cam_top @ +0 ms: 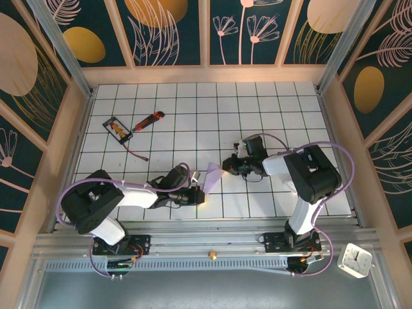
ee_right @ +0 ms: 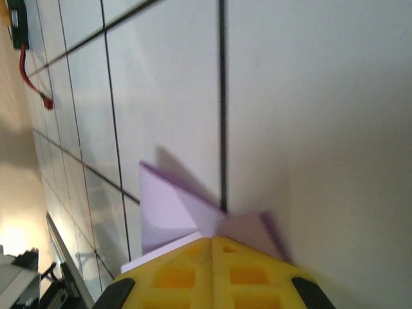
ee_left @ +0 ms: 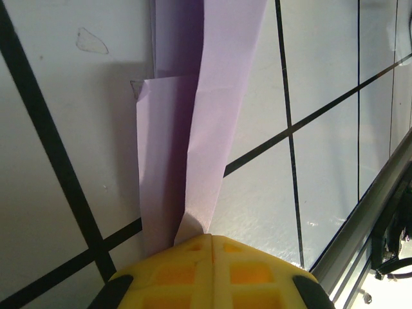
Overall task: Fold a paper plane with a square sheet of paper (pick it up from the middle)
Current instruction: Perform the fifth fold on the wing at the bottom-center of the table, then turn over a paper plane at the center of the table.
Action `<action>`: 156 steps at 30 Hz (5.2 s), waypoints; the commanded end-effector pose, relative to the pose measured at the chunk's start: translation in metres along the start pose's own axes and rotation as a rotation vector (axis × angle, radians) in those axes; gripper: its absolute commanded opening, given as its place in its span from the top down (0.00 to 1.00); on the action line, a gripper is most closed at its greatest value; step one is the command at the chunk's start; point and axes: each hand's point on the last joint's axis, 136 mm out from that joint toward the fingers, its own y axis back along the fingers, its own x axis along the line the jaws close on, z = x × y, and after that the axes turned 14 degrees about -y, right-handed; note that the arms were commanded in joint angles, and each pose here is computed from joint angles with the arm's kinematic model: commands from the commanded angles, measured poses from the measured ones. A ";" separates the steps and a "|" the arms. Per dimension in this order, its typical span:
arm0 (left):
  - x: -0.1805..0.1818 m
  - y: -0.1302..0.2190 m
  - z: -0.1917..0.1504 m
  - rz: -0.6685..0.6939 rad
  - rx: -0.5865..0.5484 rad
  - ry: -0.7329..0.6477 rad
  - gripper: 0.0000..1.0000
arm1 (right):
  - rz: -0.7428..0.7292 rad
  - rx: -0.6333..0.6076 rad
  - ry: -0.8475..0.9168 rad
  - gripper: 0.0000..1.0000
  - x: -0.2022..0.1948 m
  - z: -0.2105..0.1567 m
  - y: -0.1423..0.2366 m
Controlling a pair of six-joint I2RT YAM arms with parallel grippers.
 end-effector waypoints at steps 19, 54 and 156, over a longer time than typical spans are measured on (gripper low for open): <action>0.048 -0.001 -0.063 0.183 0.214 0.103 1.00 | 0.020 -0.022 0.142 1.00 0.046 -0.065 0.013; 0.051 0.000 -0.065 0.200 0.222 0.108 1.00 | -0.174 0.043 -0.003 1.00 -0.022 -0.113 -0.024; -0.017 -0.010 0.099 -0.100 -0.106 0.071 0.79 | -0.083 -0.152 -0.075 0.93 -0.024 -0.068 -0.007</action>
